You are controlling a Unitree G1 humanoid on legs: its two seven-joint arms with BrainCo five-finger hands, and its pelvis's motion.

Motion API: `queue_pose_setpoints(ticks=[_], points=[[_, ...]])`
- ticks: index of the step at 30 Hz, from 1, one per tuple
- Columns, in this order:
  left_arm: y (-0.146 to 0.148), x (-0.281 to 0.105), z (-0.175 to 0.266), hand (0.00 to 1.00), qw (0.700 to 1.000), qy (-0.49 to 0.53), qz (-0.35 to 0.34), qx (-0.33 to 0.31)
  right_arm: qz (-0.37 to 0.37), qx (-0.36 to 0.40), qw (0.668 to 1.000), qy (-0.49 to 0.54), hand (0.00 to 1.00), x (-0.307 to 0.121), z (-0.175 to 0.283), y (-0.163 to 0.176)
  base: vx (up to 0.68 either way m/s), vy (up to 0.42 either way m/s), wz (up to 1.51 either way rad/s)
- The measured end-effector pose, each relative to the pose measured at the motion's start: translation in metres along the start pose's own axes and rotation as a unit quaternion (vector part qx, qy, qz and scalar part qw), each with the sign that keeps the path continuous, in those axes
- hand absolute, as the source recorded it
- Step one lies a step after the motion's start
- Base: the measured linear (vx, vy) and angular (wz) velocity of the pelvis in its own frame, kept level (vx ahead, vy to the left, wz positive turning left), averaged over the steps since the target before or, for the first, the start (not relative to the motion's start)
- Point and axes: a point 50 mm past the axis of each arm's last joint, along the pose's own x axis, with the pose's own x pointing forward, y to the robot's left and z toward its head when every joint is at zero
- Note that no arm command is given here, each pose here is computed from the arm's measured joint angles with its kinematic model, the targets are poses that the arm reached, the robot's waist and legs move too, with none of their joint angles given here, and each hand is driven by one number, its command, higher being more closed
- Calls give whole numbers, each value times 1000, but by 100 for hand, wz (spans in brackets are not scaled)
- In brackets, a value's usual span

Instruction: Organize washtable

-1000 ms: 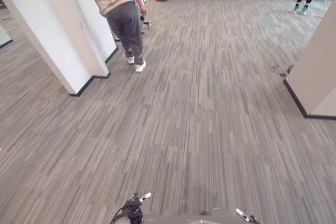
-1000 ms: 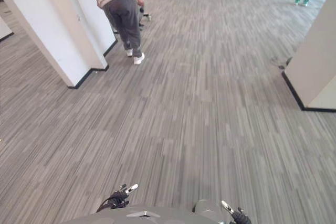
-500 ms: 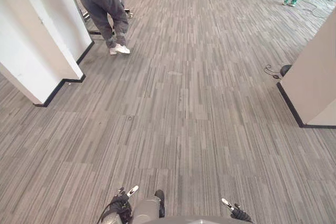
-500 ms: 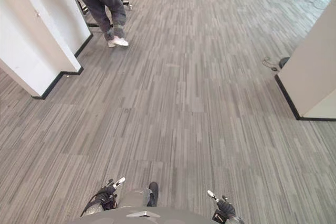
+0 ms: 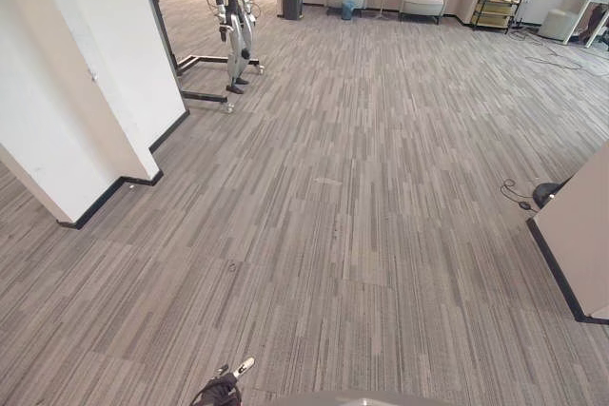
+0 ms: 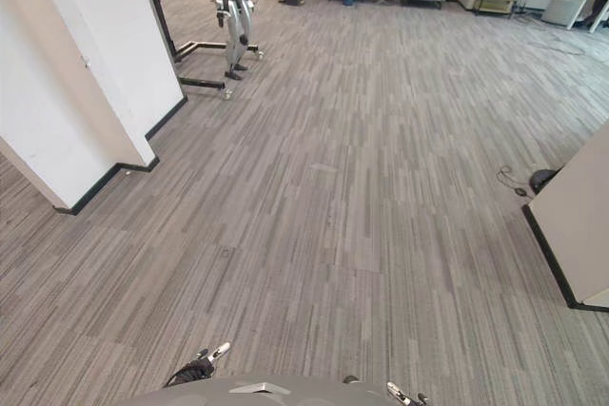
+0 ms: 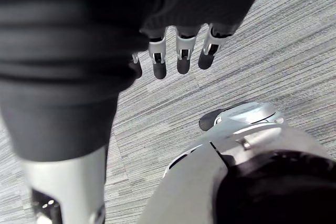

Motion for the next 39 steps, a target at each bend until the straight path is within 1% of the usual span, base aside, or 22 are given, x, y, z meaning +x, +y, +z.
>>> queue_pose_setpoints(ticks=[7,10,12,13,14,16,17,18,21,25,27,28,30,31,32,33,34,35,36,37,39], points=[[-1,0,0,0,1000,2,-3,6,-5,11,1000,-1,0,0,1,-2,10,-8,-2],[-6,1,3,0,1000,0,-12,26,-14,36,999,-5,0,0,3,-6,70,-45,-3],[-4,2,4,0,999,3,-11,44,-14,62,998,-13,0,2,10,-3,132,-126,-2],[-3,2,5,0,999,4,-10,48,-12,62,998,-15,0,3,11,-2,200,-199,-3],[0,3,7,0,999,7,-5,47,-11,64,998,-15,0,3,12,-2,348,-200,-7],[11,2,7,0,1000,6,16,22,-12,80,997,-10,0,3,11,-1,404,-230,-1],[13,1,10,0,1000,-6,25,-15,-12,82,997,-9,0,3,10,-1,284,-214,3],[13,2,13,0,999,-15,27,-27,-11,81,997,-12,0,3,12,-1,327,-256,-20],[19,0,13,0,999,-22,30,-13,-7,73,997,-26,0,6,25,1,380,-198,-17],[30,-6,-9,0,999,11,49,-18,11,72,996,-49,0,10,45,15,-17,-62,-32],[35,-12,-28,0,997,42,58,-17,14,72,995,-62,0,11,53,17,120,43,-63],[36,-14,-33,0,997,50,60,-16,15,72,995,-65,0,11,54,18,599,121,-55],[48,-20,-45,0,993,68,84,-40,20,86,995,-56,0,10,46,24,749,171,-39],[52,-20,-43,0,993,66,90,-43,20,95,994,-50,0,10,42,26,682,164,1],[62,-19,-36,0,993,57,102,-35,19,110,993,-40,0,9,34,28,591,145,46],[63,-17,-28,0,993,48,101,-26,11,121,992,-31,0,8,28,25,541,143,63],[60,-15,-25,0,994,43,97,-20,4,125,992,-22,0,7,23,21,442,165,75],[55,-12,-17,0,996,36,85,-1,1,127,992,-20,0,7,22,19,308,118,65],[45,-7,-4,0,997,18,68,14,4,123,992,-27,0,8,26,19,220,89,57],[38,-4,2,0,998,8,59,20,6,117,993,-31,0,8,28,19,6,34,56],[15,2,19,0,999,-23,29,22,6,108,993,-51,0,8,36,12,-225,52,55]])
